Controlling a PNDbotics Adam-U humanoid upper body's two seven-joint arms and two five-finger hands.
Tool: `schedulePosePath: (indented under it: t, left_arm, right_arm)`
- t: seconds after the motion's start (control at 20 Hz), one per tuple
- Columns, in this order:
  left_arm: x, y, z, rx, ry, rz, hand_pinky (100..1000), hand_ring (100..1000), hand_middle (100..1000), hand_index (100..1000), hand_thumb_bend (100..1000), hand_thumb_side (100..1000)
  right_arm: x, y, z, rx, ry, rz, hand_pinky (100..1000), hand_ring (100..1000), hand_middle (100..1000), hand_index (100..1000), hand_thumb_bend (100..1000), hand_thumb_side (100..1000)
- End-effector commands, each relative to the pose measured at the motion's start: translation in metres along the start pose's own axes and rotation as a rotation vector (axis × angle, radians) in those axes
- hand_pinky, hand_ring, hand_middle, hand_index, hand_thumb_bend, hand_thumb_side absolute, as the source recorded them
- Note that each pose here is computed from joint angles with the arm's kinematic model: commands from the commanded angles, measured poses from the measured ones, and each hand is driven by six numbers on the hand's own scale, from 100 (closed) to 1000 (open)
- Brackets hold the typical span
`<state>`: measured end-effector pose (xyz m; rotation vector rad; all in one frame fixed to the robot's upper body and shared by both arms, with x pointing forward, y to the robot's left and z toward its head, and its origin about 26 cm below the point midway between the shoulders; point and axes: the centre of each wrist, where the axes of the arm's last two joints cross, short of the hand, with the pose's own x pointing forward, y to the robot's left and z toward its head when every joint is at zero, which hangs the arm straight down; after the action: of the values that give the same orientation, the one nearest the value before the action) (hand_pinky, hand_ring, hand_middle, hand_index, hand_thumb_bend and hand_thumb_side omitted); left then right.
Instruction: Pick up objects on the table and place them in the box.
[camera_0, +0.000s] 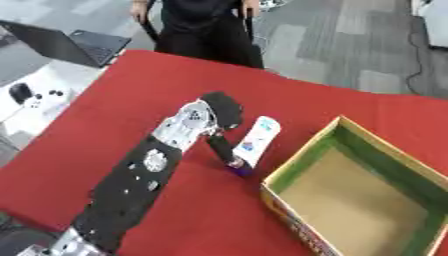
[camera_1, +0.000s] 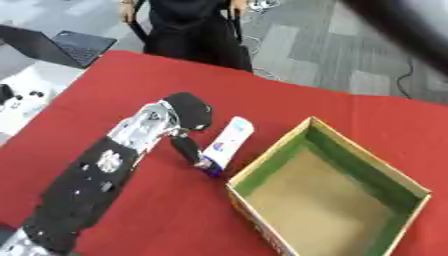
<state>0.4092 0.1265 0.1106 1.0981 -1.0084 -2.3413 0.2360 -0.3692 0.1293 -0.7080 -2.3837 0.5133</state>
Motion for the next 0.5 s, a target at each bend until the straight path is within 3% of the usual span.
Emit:
schedulePosePath:
  t: [0.05, 0.5]
  left_arm:
    - [-0.008, 0.005, -0.001, 0.014, 0.031, -0.011, 327, 768, 777, 678, 523, 1000]
    - [-0.004, 0.001, -0.013, 0.000, 0.040, -0.018, 313, 766, 771, 670, 494, 1000]
  right_arm:
    - [0.004, -0.005, -0.008, 0.010, -0.037, 0.011, 139, 307, 381, 408, 156, 987]
    - [0.004, -0.006, -0.011, 0.007, -0.040, 0.005, 139, 307, 380, 410, 155, 987]
